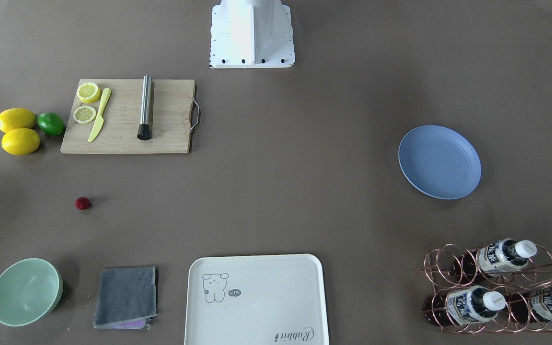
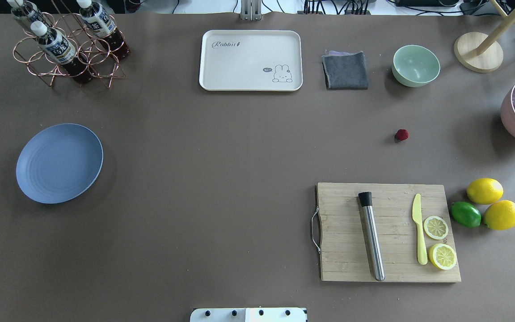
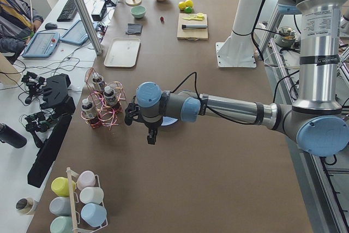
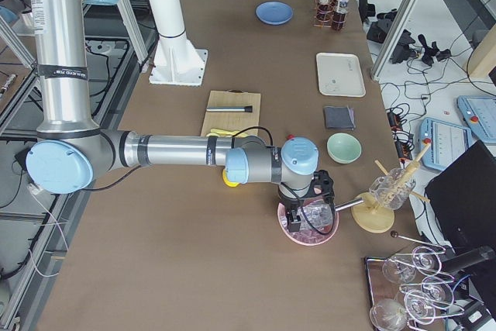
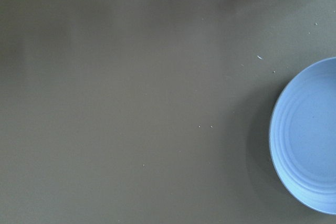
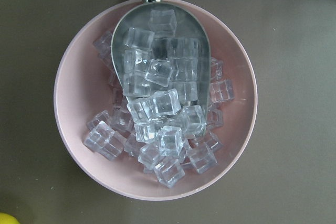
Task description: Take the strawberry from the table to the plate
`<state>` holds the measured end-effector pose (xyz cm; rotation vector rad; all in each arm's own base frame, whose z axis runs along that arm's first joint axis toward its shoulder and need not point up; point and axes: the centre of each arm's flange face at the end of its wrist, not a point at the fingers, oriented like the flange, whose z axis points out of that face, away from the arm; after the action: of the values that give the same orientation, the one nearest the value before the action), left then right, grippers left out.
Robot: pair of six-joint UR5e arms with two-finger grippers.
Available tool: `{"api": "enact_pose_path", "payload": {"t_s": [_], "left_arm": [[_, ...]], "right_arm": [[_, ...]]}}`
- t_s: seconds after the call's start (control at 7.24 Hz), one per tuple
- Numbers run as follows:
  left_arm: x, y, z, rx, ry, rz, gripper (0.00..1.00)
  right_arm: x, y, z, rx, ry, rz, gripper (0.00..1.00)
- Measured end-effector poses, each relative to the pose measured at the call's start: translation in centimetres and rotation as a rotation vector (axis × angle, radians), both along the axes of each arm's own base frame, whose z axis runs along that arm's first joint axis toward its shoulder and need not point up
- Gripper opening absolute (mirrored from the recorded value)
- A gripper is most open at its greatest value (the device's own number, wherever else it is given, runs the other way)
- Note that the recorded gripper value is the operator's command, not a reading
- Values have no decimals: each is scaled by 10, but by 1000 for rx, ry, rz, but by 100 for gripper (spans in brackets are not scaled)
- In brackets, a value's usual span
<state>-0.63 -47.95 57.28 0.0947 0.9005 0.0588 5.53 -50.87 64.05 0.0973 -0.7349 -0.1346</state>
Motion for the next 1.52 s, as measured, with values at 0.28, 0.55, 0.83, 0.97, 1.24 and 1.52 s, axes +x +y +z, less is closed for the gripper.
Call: {"api": "enact_pose_path", "payload": {"t_s": [0.28,0.55,0.83,0.97,1.24,1.52], "left_arm": [[50,-19,-11,10,21,16,98],[107,-46,-5,14,37,35,96],[169,-58,9,19,13,54,86],[184,-61,22,20,5,64,85],[190,-55,40,22,9,65,75],[192,-42,43,9,45,22,65]], "right_arm": [[-6,1,-7,5,-8,-6,100],[-8,2,-10,8,-15,-8,100],[-9,2,-15,17,-16,-9,100],[-9,2,-16,20,-16,-8,100],[-9,2,-17,20,-17,-8,100],[-9,3,-16,19,-18,-8,100]]}}
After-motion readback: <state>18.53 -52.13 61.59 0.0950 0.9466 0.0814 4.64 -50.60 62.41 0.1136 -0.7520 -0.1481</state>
